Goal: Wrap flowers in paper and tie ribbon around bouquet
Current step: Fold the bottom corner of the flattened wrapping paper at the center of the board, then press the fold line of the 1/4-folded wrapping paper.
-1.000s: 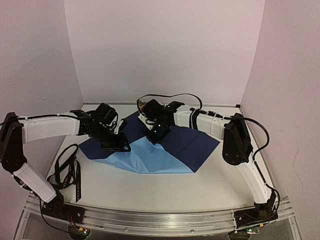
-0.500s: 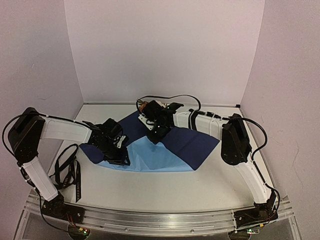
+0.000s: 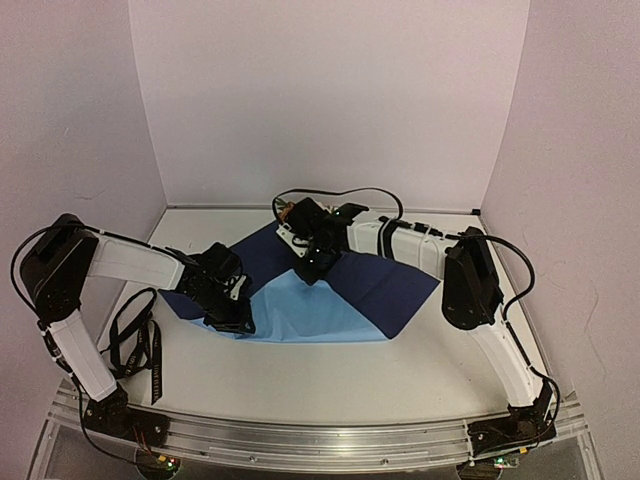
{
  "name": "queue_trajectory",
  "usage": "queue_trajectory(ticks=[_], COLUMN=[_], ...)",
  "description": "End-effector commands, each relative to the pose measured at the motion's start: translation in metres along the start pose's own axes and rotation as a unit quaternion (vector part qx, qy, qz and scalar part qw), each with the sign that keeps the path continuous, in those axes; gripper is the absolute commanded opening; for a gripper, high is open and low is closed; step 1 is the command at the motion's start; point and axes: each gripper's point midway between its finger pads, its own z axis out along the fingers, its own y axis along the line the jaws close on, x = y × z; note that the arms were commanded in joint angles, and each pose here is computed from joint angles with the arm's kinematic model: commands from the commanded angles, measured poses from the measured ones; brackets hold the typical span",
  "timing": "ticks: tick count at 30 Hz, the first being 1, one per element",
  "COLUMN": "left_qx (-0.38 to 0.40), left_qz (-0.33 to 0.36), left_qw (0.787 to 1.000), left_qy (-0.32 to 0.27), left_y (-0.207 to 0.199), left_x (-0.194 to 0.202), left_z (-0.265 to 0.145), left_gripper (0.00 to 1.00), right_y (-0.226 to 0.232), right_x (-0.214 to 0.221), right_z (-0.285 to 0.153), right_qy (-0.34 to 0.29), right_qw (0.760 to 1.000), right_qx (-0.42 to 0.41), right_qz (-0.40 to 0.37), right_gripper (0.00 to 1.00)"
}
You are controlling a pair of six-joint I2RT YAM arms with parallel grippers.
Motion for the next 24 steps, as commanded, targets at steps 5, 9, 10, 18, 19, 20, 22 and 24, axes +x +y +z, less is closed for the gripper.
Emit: queue_trajectory(ticks=[5,9,10,18,19,20,22,24], left_qx=[-0.016,-0.018,-0.02,-0.024,-0.023,-0.022,-0.021,-0.02], left_qz=[-0.015,-0.023,-0.026,-0.04,-0.041,-0.043,-0.045,-0.047], left_qw=[1.0,1.0,0.999,0.999,0.999,0.999,0.999,0.999], left_qy=[0.007,0.01,0.011,0.003,0.001,0.0,-0.002,-0.003], left_y=[0.011,0.013,0.014,0.017,0.017,0.016,0.016,0.016], left_x=[0.004,0.006,0.007,0.009,0.009,0.009,0.01,0.01], left_z=[0.012,0.014,0.014,0.01,0.009,0.008,0.008,0.007], left_gripper=[0.21,0.19,0.18,0.15,0.15,0.15,0.15,0.14], right_y=[-0.006,-0.006,-0.003,0.036,0.042,0.046,0.055,0.065], right_x=[-0.027,-0.024,-0.017,0.029,0.035,0.04,0.048,0.054], right_z=[-0.042,-0.078,-0.085,-0.112,-0.109,-0.109,-0.105,-0.098], right_qy=[-0.048,-0.053,-0.046,0.011,0.017,0.019,0.019,0.021], right_qw=[0.998,0.994,0.992,0.964,0.96,0.957,0.951,0.945], right_qx=[-0.019,-0.043,-0.053,-0.129,-0.132,-0.134,-0.138,-0.144], right_qz=[0.039,0.09,0.106,0.233,0.245,0.255,0.275,0.292], right_gripper=[0.49,0.6,0.6,0.47,0.46,0.44,0.41,0.38])
